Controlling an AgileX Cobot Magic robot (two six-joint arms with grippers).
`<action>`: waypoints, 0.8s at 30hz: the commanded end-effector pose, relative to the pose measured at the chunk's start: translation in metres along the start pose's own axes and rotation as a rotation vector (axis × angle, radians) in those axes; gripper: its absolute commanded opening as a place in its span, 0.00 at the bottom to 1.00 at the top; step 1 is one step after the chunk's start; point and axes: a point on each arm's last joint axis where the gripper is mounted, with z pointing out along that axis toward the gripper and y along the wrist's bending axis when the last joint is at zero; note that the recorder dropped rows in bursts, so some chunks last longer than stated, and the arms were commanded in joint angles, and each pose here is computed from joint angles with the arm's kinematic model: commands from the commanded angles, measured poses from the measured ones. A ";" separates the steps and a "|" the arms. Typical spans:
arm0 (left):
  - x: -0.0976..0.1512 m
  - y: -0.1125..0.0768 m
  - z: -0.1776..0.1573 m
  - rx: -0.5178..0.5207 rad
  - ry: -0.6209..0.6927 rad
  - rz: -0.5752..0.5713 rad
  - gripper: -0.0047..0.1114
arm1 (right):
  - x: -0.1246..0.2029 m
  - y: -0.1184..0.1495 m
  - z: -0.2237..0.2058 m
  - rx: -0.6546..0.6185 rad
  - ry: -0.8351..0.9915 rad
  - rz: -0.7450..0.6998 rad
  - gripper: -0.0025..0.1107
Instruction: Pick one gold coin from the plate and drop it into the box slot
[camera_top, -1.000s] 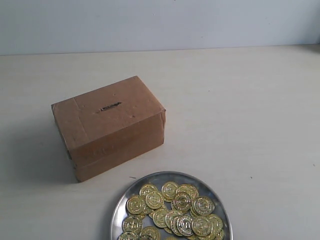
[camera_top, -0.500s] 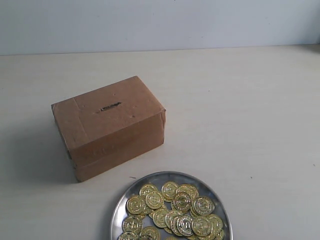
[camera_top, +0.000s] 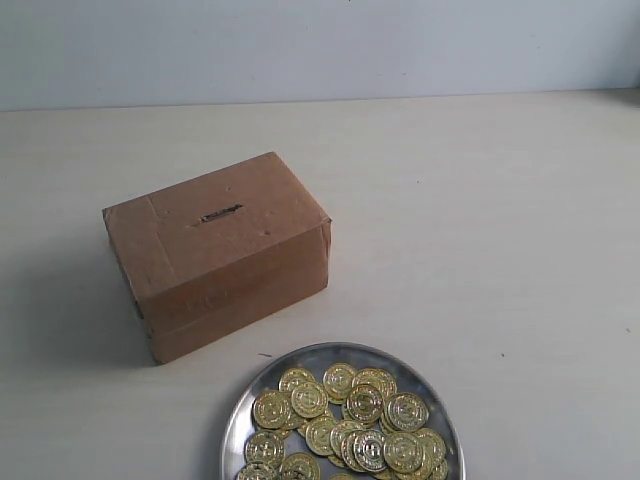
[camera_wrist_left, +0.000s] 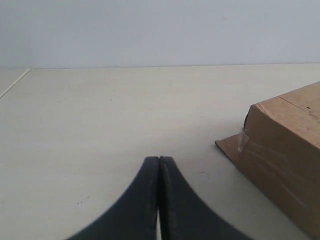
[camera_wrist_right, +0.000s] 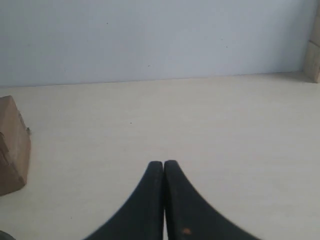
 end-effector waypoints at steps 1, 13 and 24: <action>0.001 0.000 0.000 0.001 -0.001 -0.014 0.04 | 0.002 0.000 0.000 0.001 0.006 -0.073 0.02; 0.001 0.000 0.000 0.001 -0.001 -0.014 0.04 | 0.002 0.000 0.000 0.000 0.006 -0.090 0.02; 0.001 0.000 0.000 0.001 -0.001 -0.014 0.04 | 0.002 0.000 0.000 0.000 0.006 -0.088 0.02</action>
